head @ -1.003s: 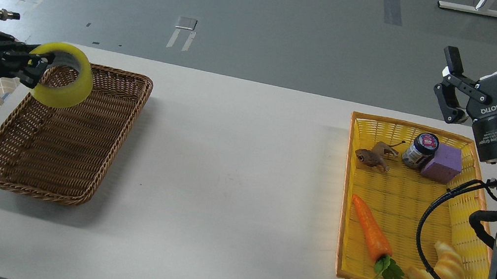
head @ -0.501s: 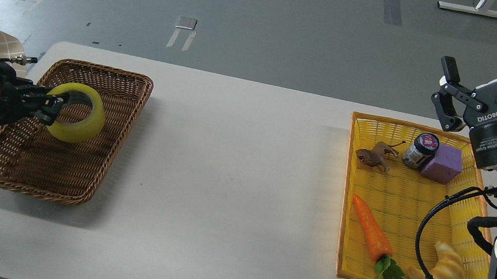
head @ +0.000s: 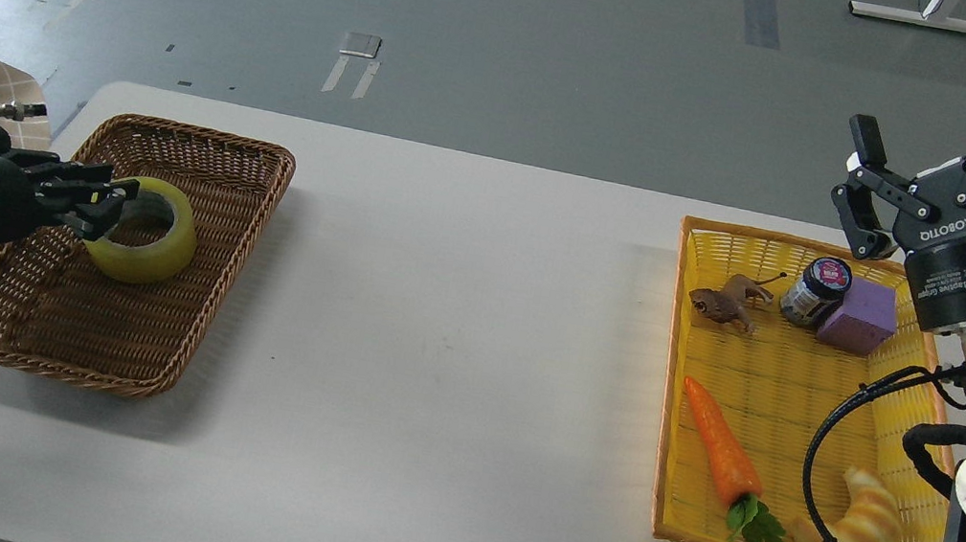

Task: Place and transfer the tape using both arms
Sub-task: 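Lower the tape into the woven basket with the left gripper, then open the left gripper and withdraw it from the tape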

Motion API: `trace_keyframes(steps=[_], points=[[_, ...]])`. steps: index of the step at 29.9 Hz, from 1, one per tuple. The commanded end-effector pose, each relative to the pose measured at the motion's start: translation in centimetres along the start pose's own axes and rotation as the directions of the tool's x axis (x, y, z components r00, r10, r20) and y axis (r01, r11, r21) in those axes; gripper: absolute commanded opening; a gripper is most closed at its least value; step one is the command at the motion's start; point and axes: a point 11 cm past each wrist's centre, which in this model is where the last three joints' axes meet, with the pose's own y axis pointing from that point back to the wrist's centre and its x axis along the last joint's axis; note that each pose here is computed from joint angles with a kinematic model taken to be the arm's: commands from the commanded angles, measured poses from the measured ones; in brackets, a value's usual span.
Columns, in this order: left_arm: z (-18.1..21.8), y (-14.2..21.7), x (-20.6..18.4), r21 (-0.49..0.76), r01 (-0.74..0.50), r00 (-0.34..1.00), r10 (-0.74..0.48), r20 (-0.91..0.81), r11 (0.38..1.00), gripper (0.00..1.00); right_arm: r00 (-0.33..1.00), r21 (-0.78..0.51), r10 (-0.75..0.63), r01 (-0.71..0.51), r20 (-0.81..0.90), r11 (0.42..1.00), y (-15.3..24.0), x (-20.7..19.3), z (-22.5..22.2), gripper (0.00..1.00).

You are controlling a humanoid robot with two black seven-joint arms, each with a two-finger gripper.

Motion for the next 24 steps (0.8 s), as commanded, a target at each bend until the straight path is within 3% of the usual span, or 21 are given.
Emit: trace_keyframes(steps=[1,9,12,13,16,19,20,24], points=[[0.0,0.1,0.1,-0.015,-0.007,1.000,0.007,-0.006,1.000,0.57,1.000,-0.002,-0.003,0.003,0.001,1.000,0.0,-0.1,0.1,1.00],[0.9,-0.4,1.5,-0.059,-0.093,0.995,0.091,-0.035,0.994,0.73,1.000,0.006,-0.012,0.012,0.000,1.000,-0.2,-0.4,-0.2,1.00],[2.8,-1.9,3.6,-0.098,-0.192,0.971,0.174,-0.165,0.977,0.85,1.000,0.014,-0.023,0.023,-0.003,1.000,-0.5,-0.7,-0.5,1.00],[3.5,-2.5,5.0,-0.110,-0.241,0.950,0.211,-0.232,0.964,0.96,1.000,0.016,-0.028,0.028,-0.004,0.999,-0.6,-0.8,-0.6,1.00],[3.9,-2.9,6.7,-0.111,-0.301,0.896,0.241,-0.373,0.947,0.98,0.999,0.017,-0.031,0.031,-0.004,0.999,-0.7,-0.8,-0.6,1.00],[7.6,-5.0,7.7,-0.146,-0.393,0.772,0.240,-0.588,0.908,0.98,0.997,-0.008,-0.076,0.076,0.005,0.997,-1.1,-2.3,0.3,1.00],[7.6,-5.0,7.7,-0.146,-0.393,0.772,0.240,-0.589,0.908,0.98,0.997,-0.008,-0.076,0.076,0.005,0.997,-1.1,-2.3,0.4,1.00],[9.9,-5.9,10.2,-0.089,-0.504,0.520,0.220,-0.825,0.859,0.98,0.994,-0.018,-0.109,0.109,0.005,0.994,-1.6,-3.3,0.7,1.00]])
